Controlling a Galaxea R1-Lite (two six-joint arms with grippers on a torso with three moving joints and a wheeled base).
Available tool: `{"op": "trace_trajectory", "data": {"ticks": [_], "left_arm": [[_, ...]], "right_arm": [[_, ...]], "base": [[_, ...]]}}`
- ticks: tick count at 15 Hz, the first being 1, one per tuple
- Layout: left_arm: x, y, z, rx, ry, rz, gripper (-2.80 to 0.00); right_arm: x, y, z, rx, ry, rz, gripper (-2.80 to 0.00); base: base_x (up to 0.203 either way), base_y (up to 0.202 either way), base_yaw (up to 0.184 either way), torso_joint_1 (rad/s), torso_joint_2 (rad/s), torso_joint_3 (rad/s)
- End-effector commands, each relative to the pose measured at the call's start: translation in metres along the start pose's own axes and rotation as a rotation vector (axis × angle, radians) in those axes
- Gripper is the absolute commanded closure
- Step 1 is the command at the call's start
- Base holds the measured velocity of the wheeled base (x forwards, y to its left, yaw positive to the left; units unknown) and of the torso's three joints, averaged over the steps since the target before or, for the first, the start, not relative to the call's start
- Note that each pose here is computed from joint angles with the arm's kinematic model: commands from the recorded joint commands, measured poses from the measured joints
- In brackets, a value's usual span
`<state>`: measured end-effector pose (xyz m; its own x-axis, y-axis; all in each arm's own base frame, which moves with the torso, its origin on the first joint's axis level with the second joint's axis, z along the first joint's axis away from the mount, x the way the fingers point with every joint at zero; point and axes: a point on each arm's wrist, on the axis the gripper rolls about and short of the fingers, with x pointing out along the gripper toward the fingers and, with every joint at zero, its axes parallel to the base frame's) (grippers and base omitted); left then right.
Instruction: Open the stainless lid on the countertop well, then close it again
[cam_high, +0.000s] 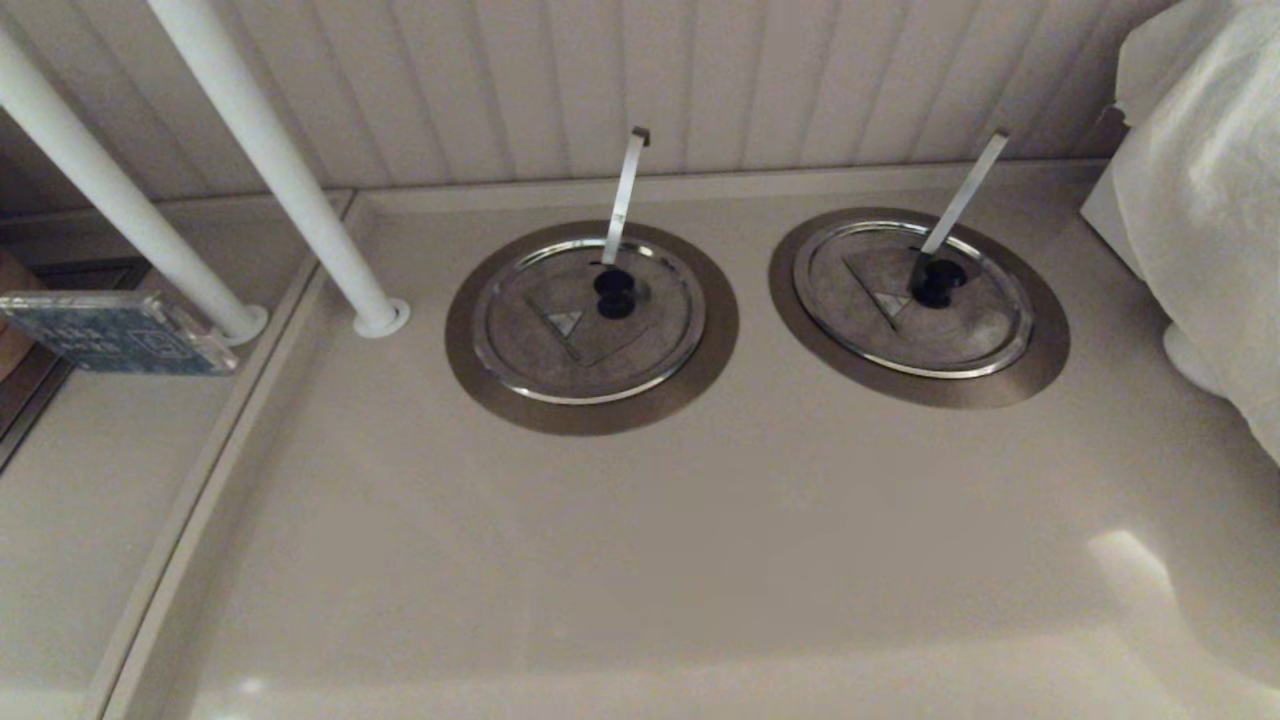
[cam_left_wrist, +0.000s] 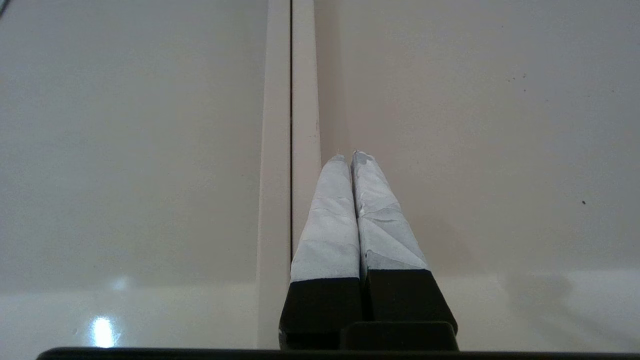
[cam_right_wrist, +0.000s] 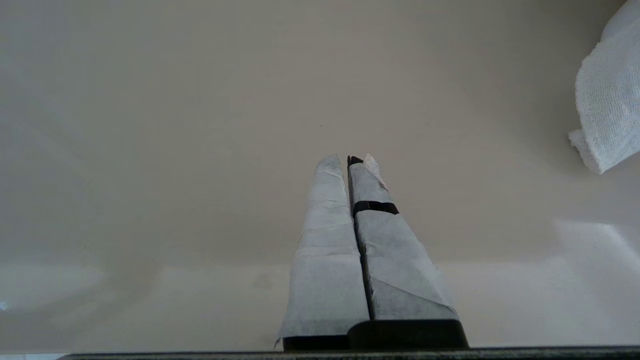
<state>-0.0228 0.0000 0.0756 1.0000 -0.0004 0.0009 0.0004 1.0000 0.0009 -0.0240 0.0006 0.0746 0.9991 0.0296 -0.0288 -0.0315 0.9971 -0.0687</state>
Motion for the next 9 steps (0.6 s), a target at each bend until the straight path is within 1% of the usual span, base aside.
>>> {"op": "trace_trajectory", "data": {"ticks": [1, 9], "left_arm": [[0.0, 0.0, -0.0002, 0.001, 0.001, 0.0, 0.0], [0.0, 0.0, -0.0002, -0.001, 0.001, 0.0, 0.0]], "right_arm": [[0.0002, 0.0, 0.0002, -0.001, 0.003, 0.001, 0.0], [0.0003, 0.0, 0.0, -0.001, 0.003, 0.001, 0.0]], "base": [[0.0, 0.0, 0.0, 0.0, 0.0, 0.0], [0.0, 0.0, 0.0, 0.0, 0.0, 0.0]]}}
